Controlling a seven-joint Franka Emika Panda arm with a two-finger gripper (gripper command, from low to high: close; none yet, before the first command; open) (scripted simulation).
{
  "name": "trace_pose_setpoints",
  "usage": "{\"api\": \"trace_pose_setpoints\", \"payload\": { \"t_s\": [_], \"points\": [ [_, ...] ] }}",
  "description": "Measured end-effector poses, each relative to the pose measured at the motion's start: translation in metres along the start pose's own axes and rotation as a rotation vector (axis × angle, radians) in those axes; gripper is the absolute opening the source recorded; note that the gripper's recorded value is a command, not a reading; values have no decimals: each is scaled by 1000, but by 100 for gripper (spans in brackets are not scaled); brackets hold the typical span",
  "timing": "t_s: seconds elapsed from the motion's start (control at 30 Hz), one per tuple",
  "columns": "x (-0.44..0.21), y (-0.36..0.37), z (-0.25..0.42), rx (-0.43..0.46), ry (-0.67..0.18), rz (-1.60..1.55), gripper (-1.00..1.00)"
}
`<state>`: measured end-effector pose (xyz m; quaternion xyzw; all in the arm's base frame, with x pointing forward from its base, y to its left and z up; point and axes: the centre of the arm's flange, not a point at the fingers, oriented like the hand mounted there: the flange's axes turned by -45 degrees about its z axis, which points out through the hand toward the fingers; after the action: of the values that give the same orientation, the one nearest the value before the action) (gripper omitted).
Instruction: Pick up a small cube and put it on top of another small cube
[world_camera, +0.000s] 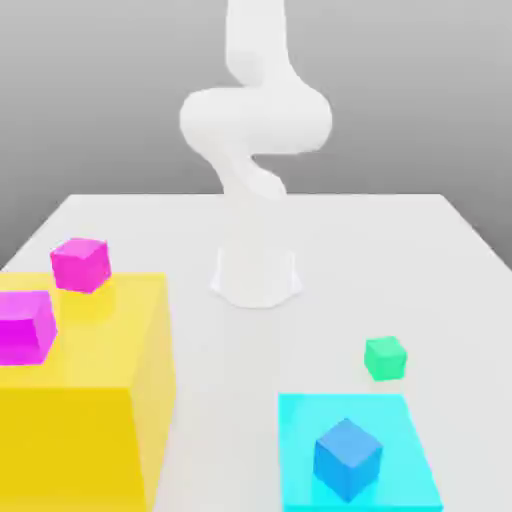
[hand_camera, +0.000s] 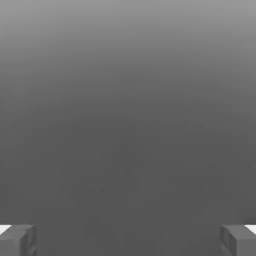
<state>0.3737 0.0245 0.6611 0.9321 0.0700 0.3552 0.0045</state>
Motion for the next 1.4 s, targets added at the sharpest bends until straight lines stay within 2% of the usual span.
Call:
{"api": "trace_pose_setpoints", "payload": {
  "t_s": [0.17,0.37,0.53,0.73,1.0,1.03,1.4],
  "points": [
    [-47,-66,115,120,-150,-351,0],
    [-141,-143,208,276,-292,-758,0],
    [-242,-192,253,421,-393,-1100,0],
    [-368,-219,273,606,-493,-1490,0],
    [-419,-224,314,631,-505,-1539,0],
    [-424,-224,319,632,-505,-1539,-100],
    [-407,-224,301,630,-507,-1540,-100]
  ]
}}
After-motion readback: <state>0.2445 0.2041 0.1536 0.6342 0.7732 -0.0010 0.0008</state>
